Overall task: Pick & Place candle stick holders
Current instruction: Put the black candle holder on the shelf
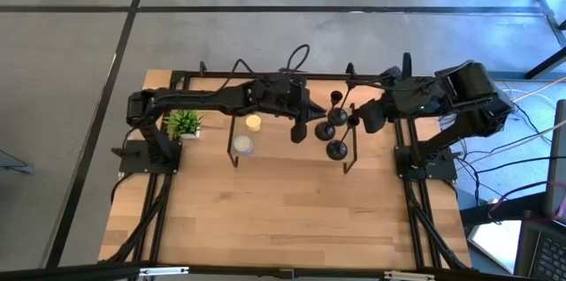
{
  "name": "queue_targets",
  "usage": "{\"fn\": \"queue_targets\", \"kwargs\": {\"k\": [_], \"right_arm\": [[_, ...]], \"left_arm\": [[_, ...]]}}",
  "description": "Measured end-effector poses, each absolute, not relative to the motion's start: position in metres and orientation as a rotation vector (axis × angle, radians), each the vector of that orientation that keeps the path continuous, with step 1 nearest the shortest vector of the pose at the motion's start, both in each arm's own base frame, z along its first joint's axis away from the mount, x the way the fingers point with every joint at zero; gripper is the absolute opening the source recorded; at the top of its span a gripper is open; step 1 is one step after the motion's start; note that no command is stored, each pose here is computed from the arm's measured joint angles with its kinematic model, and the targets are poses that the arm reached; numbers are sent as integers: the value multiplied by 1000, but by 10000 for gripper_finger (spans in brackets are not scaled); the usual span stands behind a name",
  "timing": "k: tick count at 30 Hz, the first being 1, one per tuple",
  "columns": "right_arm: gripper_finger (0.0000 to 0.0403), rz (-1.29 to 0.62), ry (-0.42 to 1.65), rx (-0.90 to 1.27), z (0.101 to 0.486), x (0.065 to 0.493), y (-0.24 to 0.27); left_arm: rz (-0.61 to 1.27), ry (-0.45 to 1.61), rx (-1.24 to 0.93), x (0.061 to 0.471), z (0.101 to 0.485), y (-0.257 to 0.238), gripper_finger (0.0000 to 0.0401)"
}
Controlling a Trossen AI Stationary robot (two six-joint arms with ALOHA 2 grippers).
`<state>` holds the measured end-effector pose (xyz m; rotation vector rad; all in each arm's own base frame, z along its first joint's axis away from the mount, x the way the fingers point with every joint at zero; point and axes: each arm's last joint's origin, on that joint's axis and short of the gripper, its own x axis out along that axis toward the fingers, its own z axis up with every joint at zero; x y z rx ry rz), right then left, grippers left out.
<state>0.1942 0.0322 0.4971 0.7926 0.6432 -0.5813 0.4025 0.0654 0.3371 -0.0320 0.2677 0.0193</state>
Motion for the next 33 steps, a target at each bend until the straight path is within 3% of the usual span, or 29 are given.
{"fn": "queue_targets", "kwargs": {"k": [12,33], "right_arm": [[167,-591,637,788,497,195,32],[167,-586,639,778,497,195,33]], "left_arm": [[7,200,-25,416,329,71,123],[-4,162,-71,429,314,78,125]]}}
